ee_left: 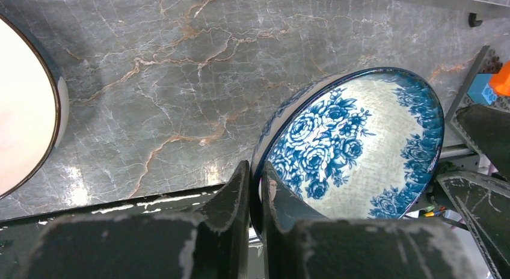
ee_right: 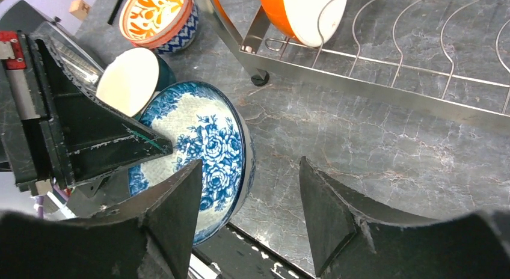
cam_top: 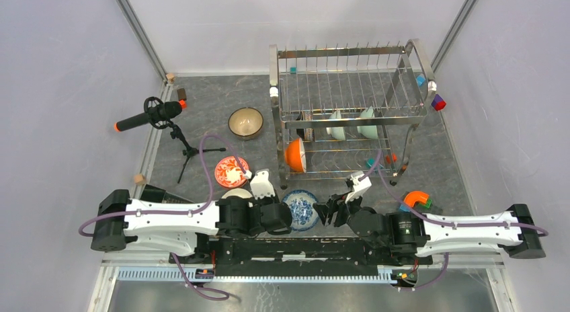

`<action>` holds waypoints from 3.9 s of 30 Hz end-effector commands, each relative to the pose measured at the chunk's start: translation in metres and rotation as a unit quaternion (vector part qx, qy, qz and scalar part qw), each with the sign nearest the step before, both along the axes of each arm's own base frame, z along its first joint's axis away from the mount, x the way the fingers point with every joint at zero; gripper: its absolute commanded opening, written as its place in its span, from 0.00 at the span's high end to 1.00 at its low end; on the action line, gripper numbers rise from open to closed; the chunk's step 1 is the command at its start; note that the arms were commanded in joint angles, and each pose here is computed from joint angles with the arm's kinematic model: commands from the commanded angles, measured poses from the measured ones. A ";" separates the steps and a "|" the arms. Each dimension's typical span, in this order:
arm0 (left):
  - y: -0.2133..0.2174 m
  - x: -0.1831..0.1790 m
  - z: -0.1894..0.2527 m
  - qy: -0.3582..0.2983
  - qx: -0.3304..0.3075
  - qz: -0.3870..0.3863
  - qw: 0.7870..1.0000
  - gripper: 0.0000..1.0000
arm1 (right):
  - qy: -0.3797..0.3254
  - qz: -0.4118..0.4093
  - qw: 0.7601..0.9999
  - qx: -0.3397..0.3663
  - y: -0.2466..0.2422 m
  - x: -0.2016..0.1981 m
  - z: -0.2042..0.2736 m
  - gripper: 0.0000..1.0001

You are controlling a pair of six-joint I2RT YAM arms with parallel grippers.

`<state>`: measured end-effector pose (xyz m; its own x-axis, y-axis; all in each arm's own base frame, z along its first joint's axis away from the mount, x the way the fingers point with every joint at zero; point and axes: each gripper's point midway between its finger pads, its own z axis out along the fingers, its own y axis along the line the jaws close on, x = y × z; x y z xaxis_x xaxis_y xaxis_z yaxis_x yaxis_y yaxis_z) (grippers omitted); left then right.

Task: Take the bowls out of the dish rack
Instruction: Place the bowl at the center of the board.

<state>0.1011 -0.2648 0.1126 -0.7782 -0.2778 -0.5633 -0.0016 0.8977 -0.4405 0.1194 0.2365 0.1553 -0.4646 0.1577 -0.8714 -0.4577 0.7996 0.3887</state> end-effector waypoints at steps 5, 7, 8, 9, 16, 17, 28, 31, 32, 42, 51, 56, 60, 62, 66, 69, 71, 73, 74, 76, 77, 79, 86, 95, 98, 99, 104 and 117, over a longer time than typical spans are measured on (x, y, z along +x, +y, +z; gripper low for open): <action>-0.016 0.006 0.014 -0.006 -0.044 0.043 0.998 0.98 | 0.028 -0.011 0.999 0.015 0.011 0.007 0.005 0.46; -0.015 0.007 0.013 -0.007 -0.038 0.046 0.998 0.98 | 0.030 -0.007 1.000 0.000 0.012 0.008 0.002 0.47; -0.014 0.006 0.013 -0.007 -0.034 0.047 0.998 0.98 | 0.032 -0.004 0.999 -0.010 0.014 0.008 -0.001 0.47; -0.014 0.007 0.013 -0.009 -0.032 0.048 0.998 0.98 | 0.032 0.000 0.999 -0.020 0.015 0.008 -0.002 0.47; -0.011 0.006 0.015 -0.016 -0.011 0.050 0.999 0.98 | 0.037 0.024 0.997 -0.060 0.024 0.006 -0.014 0.50; -0.011 0.006 0.015 -0.017 -0.011 0.051 0.999 0.98 | 0.038 0.027 0.997 -0.063 0.025 0.006 -0.016 0.51; -0.009 0.005 0.014 -0.018 -0.005 0.055 0.998 0.98 | 0.046 0.038 0.993 -0.097 0.031 0.005 -0.031 0.65; -0.010 0.004 0.014 -0.017 -0.004 0.055 0.998 0.98 | 0.049 0.042 0.992 -0.109 0.034 0.005 -0.036 0.67; -0.010 0.004 0.014 -0.018 -0.004 0.055 0.998 0.98 | 0.049 0.044 0.991 -0.112 0.034 0.004 -0.037 0.68; -0.013 0.003 0.016 -0.022 -0.006 0.049 0.999 0.98 | 0.052 0.048 0.987 -0.146 0.036 0.007 -0.051 0.86; -0.010 0.002 0.017 -0.026 -0.004 0.043 0.999 0.91 | 0.046 0.053 0.984 -0.162 0.035 0.009 -0.051 1.00; -0.008 0.002 0.018 -0.027 -0.010 0.039 0.999 0.70 | 0.036 0.051 0.983 -0.175 0.029 0.011 -0.046 1.00; -0.009 0.001 0.019 -0.027 -0.018 0.030 0.999 0.54 | 0.029 0.052 0.981 -0.183 0.025 0.012 -0.041 1.00; -0.009 0.000 0.020 -0.029 -0.018 0.026 0.999 0.47 | 0.026 0.053 0.980 -0.188 0.021 0.012 -0.039 1.00; -0.006 0.000 0.026 -0.034 -0.019 0.015 0.999 0.28 | 0.018 0.053 0.976 -0.212 0.006 0.012 -0.035 1.00; -0.003 0.002 0.035 -0.047 -0.025 0.008 0.999 0.19 | 0.006 0.030 0.968 -0.248 -0.020 0.017 -0.029 1.00; 0.000 0.005 0.041 -0.058 -0.030 0.006 0.998 0.18 | -0.003 0.014 0.966 -0.258 -0.037 0.020 -0.021 1.00; 0.005 0.008 0.048 -0.073 -0.037 0.008 0.997 0.16 | -0.010 -0.002 0.964 -0.267 -0.051 0.023 -0.012 1.00; 0.007 0.011 0.052 -0.082 -0.038 0.012 0.996 0.15 | -0.013 -0.007 0.963 -0.269 -0.056 0.024 -0.007 1.00; 0.015 0.018 0.060 -0.105 -0.033 0.017 0.994 0.13 | -0.017 -0.021 0.960 -0.279 -0.067 0.026 0.000 1.00; 0.020 0.021 0.065 -0.118 -0.029 0.020 0.992 0.12 | -0.019 -0.025 0.959 -0.283 -0.071 0.026 0.002 1.00; 0.030 0.032 0.082 -0.160 -0.012 0.023 0.987 0.11 | -0.023 -0.035 0.958 -0.284 -0.076 0.028 0.005 1.00; 0.051 0.065 0.139 -0.304 0.041 0.017 0.952 0.10 | -0.020 -0.033 0.960 -0.278 -0.072 0.028 -0.005 1.00; 0.043 0.121 0.126 -0.284 0.045 -0.003 0.958 0.13 | -0.009 -0.024 0.964 -0.263 -0.069 0.024 -0.022 1.00; 0.031 0.131 0.124 -0.282 0.049 -0.017 0.958 0.14 | -0.003 -0.023 0.965 -0.261 -0.070 0.022 -0.030 1.00; 0.027 0.135 0.124 -0.280 0.052 -0.020 0.958 0.14 | -0.003 -0.023 0.965 -0.262 -0.071 0.022 -0.032 1.00; 0.014 0.148 0.113 -0.269 0.081 -0.031 0.959 0.16 | 0.003 -0.022 0.964 -0.264 -0.075 0.020 -0.044 1.00; 0.024 0.185 0.095 -0.248 0.104 0.011 0.963 0.45 | 0.010 0.000 0.977 -0.215 -0.046 0.026 -0.047 1.00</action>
<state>0.2674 -0.2430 0.1885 -0.4518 -0.1044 -0.8860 0.1692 0.9651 -0.2000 0.1374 0.1578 0.0882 -0.4926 -0.3523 -0.7958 -0.4450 0.8878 -0.1175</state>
